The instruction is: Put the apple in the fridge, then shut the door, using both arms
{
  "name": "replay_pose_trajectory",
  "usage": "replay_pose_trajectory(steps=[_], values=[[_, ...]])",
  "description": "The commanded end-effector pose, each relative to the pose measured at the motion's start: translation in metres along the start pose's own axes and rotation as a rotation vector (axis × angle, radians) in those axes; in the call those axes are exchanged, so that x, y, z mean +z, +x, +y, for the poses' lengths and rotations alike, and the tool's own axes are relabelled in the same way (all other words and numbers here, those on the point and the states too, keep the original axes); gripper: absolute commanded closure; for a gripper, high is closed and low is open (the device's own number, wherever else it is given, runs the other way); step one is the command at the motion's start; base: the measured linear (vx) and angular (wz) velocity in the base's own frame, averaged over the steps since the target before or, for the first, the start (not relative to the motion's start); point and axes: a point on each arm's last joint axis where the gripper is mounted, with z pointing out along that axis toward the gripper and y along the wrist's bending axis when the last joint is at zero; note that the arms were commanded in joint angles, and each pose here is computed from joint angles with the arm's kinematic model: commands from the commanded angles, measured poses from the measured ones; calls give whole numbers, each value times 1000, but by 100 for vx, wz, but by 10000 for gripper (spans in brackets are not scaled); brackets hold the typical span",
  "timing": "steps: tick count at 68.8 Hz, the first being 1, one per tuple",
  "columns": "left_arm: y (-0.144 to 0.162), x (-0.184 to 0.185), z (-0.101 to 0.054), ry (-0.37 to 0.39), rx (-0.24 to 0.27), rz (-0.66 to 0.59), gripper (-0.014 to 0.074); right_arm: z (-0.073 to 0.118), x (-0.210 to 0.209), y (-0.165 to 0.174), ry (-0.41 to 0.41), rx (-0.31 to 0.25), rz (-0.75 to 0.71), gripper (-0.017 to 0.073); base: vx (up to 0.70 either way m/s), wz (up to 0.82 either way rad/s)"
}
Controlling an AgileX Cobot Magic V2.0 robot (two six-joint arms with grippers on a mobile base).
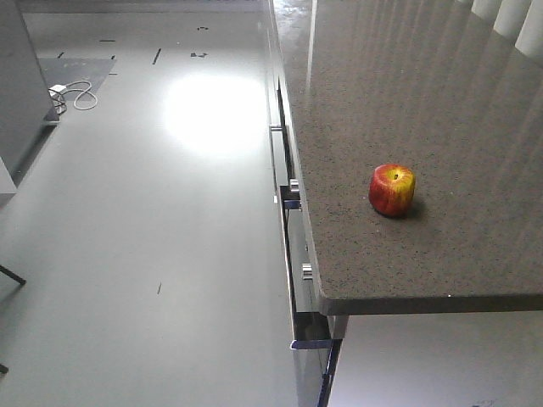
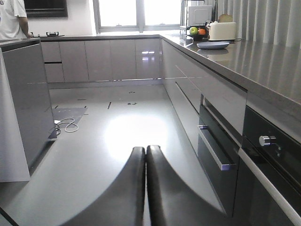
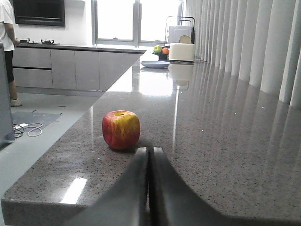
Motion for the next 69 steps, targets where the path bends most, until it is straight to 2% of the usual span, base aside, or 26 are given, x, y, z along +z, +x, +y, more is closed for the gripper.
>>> replay_pose_trajectory(steps=[1,13,20,23,29,45,56,63,69], values=[[-13,-2,-1,15,-11,-99,600,0,-1,-9,-2,-8,-96,562,0,0],[-13,-2,-1,15,-11,-99,600,0,-2,-12,-3,8,-127,562,0,0],[-13,-2,-1,15,-11,-99,600,-1,-3,-20,-3,110,-164,562,0,0],[-13,-2,-1,15,-11,-99,600,-1,-3,-27,-4,125,-166,562,0,0],[-13,-2,-1,15,-11,-99,600,-1,-2,-43,-3,106,-106,562,0,0],[-13,-2,-1,15,-11,-99,600,-6,6,-90,31,-10,171,562,0,0],[-13,-2,-1,15,-11,-99,600,-9,21,-115,39,-20,349,541,0,0],[-13,-2,-1,15,-11,-99,600,-9,33,-123,37,-18,489,484,0,0],[-13,-2,-1,15,-11,-99,600,-9,46,-127,31,-8,598,393,0,0]])
